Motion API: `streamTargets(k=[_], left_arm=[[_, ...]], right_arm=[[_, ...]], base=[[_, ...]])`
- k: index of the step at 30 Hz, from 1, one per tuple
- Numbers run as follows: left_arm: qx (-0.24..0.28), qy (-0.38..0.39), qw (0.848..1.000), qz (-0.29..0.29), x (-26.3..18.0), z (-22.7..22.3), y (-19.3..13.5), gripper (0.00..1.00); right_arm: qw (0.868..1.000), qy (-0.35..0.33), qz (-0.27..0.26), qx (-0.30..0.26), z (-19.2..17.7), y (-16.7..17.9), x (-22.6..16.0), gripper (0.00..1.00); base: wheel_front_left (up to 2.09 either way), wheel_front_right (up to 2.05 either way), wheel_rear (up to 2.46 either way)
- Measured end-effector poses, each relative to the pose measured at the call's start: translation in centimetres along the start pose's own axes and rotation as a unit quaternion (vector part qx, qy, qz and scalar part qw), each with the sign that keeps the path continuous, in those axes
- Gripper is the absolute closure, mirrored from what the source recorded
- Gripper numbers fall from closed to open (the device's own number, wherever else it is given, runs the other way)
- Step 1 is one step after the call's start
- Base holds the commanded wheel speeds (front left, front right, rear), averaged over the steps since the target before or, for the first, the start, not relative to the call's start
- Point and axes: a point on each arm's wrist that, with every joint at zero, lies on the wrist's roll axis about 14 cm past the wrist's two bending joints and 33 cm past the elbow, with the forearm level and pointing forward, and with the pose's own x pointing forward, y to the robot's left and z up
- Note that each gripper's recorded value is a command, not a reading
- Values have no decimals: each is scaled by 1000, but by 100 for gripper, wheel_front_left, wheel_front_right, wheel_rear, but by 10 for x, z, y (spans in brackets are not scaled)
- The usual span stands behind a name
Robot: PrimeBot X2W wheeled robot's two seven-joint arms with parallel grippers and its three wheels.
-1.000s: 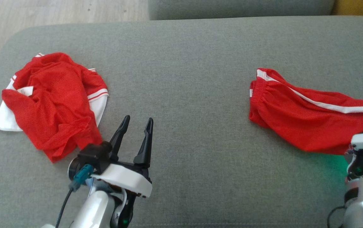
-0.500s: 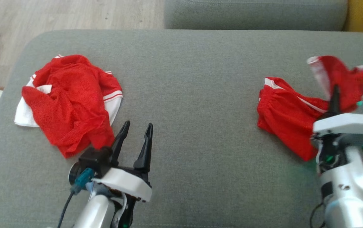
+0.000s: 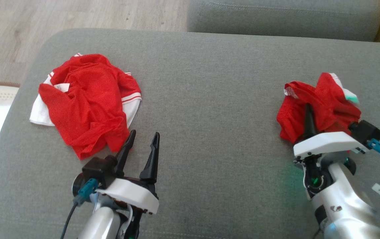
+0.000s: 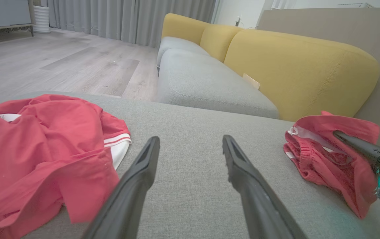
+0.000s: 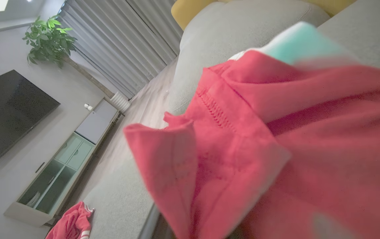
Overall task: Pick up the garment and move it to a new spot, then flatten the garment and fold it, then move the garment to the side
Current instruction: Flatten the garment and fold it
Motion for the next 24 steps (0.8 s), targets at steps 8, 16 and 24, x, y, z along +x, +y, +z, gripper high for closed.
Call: streamTargets(k=[8, 16, 24], left_arm=[[0, 5, 1000, 6, 0, -3, 4, 0], [-5, 10, 1000, 7, 0, -7, 4, 0], [-8, 10, 1000, 8, 1, -6, 3, 0]], right_arm=[[999, 34, 23, -26, -21, 14, 5, 53], [994, 60, 63, -65, -36, 36, 9, 0], [978, 135, 101, -119, -75, 51, -5, 0]], base=[[0, 0, 0], [0, 0, 0], [0, 0, 0]])
